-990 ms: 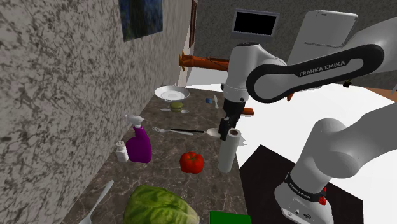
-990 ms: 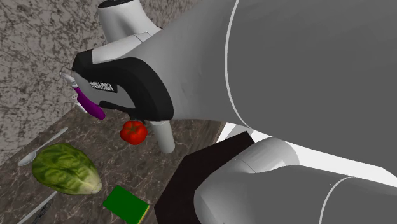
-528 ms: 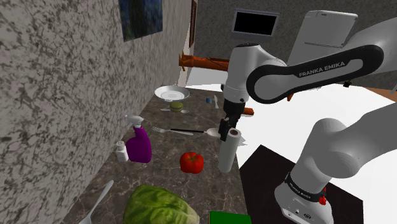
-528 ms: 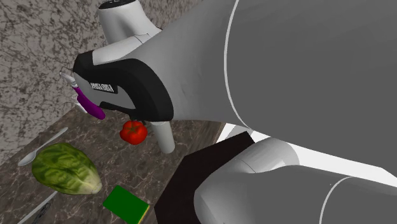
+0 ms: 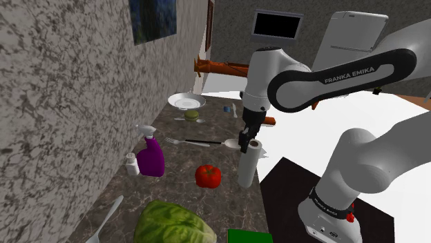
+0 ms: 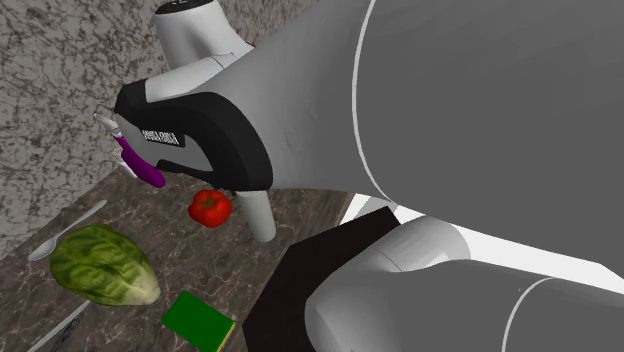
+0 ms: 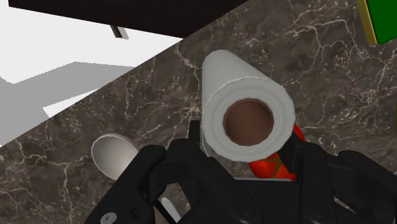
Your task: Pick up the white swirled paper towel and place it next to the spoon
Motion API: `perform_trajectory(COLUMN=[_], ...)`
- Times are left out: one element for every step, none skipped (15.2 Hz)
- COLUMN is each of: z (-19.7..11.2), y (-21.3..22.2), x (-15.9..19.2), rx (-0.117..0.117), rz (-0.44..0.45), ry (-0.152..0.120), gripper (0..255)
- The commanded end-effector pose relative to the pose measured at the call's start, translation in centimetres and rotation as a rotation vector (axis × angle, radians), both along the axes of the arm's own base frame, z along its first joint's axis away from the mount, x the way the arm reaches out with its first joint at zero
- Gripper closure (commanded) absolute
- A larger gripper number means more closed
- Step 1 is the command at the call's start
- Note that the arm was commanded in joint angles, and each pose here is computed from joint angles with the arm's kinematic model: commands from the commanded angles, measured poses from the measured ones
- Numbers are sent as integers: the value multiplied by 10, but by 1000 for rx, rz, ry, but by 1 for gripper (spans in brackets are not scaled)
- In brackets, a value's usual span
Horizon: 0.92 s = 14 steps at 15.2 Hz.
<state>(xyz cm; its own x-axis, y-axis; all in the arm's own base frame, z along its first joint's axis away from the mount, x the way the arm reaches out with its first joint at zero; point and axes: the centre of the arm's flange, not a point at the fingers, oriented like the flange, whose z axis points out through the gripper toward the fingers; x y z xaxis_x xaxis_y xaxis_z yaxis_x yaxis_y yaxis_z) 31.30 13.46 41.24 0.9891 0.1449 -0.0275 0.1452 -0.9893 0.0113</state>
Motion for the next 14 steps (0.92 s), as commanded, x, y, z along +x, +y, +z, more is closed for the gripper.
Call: perform_trajectory(z=[0, 0, 5, 10, 16, 21, 26, 32, 37, 42, 47, 53, 58, 63], y=[0, 0, 0, 0, 0, 0, 0, 0, 0, 0, 0, 0, 0, 0], x=[0, 0, 0, 0, 0, 0, 0, 0, 0, 0, 0, 0, 0, 0], rx=[0, 0, 0, 0, 0, 0, 0, 0, 0, 0, 0, 0, 0, 0], rz=[0, 0, 0, 0, 0, 0, 0, 0, 0, 0, 0, 0, 0, 0], ry=[0, 0, 0, 0, 0, 0, 0, 0, 0, 0, 0, 0, 0, 0], gripper=[255, 255, 255, 255, 255, 255, 255, 255, 255, 255, 255, 255, 255, 255])
